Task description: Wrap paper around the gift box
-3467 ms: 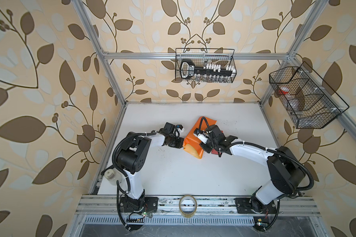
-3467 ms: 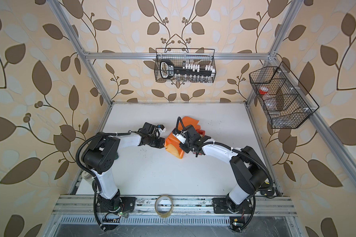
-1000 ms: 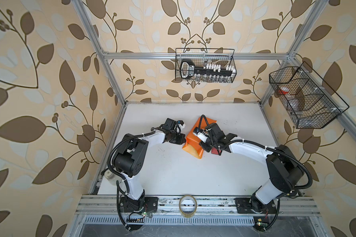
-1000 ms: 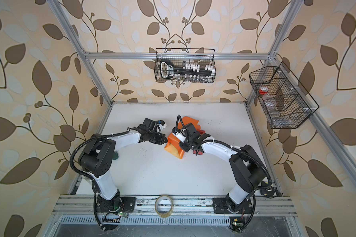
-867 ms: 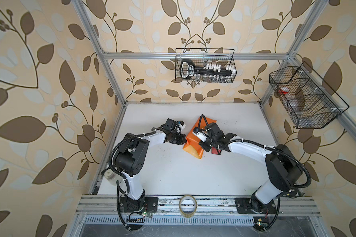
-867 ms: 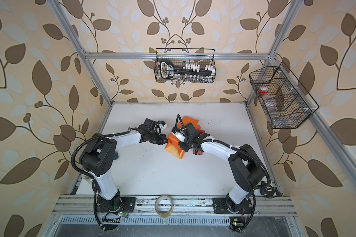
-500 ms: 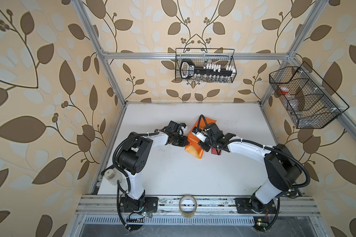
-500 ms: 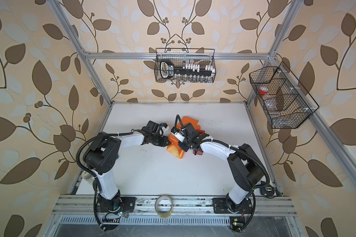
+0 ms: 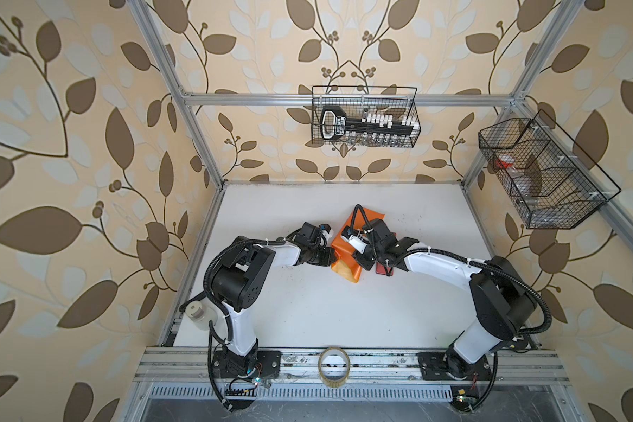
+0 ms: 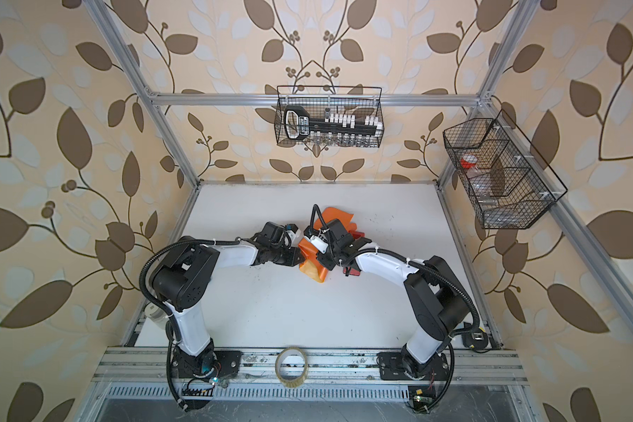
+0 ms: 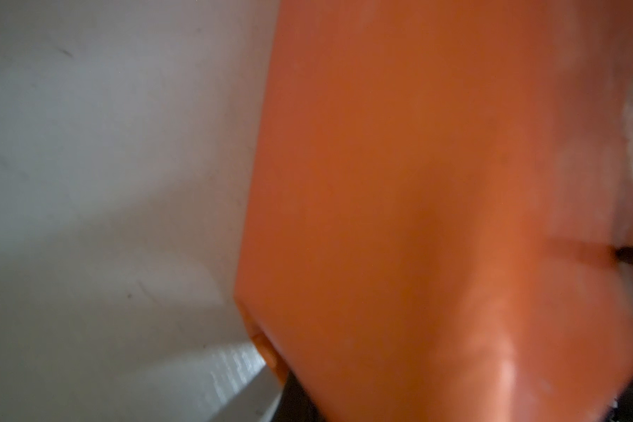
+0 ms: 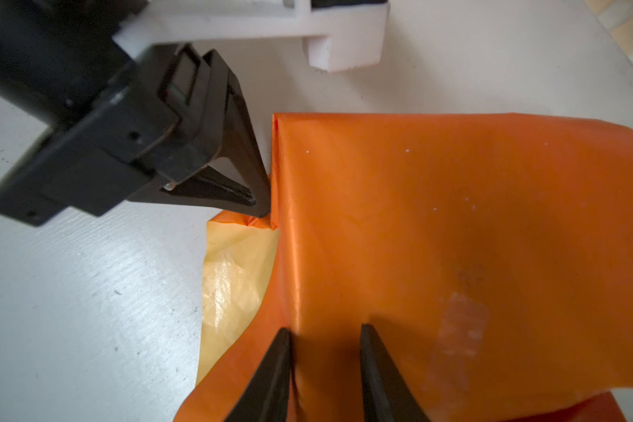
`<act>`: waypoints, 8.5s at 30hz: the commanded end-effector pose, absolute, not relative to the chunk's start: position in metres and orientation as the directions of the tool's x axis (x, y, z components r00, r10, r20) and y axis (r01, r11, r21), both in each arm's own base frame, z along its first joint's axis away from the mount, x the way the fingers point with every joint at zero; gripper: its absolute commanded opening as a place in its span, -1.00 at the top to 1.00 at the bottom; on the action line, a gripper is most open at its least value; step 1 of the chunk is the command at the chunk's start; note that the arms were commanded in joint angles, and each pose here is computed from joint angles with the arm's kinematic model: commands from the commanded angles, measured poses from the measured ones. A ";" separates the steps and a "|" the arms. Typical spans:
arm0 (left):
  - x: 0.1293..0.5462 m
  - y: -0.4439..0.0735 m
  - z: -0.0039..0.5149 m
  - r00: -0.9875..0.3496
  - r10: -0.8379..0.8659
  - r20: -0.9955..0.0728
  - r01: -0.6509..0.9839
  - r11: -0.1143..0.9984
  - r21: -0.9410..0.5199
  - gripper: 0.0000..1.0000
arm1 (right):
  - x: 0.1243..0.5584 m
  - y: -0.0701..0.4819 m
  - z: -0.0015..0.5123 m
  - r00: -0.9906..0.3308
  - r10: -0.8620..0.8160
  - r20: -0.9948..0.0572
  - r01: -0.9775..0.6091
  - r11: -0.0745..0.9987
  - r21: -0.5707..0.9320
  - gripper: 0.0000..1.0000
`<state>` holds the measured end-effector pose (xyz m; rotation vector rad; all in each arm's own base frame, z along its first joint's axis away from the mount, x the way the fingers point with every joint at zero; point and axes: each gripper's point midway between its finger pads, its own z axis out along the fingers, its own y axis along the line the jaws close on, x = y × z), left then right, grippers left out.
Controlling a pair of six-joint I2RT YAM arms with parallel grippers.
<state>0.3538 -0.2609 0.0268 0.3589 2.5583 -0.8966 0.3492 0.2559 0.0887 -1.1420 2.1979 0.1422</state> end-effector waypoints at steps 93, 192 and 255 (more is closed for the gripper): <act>0.329 -0.249 0.007 -0.966 -0.131 -0.224 0.074 0.688 -0.722 0.94 | 0.333 0.243 0.059 -0.449 -0.747 -0.490 -0.788 0.590 -0.177 0.37; 0.310 -0.165 0.117 0.328 0.874 -0.358 0.884 -0.150 0.443 -0.98 | 0.323 0.310 0.078 -0.846 -0.119 -0.520 -0.415 0.760 0.501 0.70; 0.337 -0.132 0.043 0.169 0.914 -0.370 0.895 0.015 0.447 -0.55 | 0.339 0.303 0.041 -0.870 -0.158 -0.466 -0.405 0.769 0.495 0.95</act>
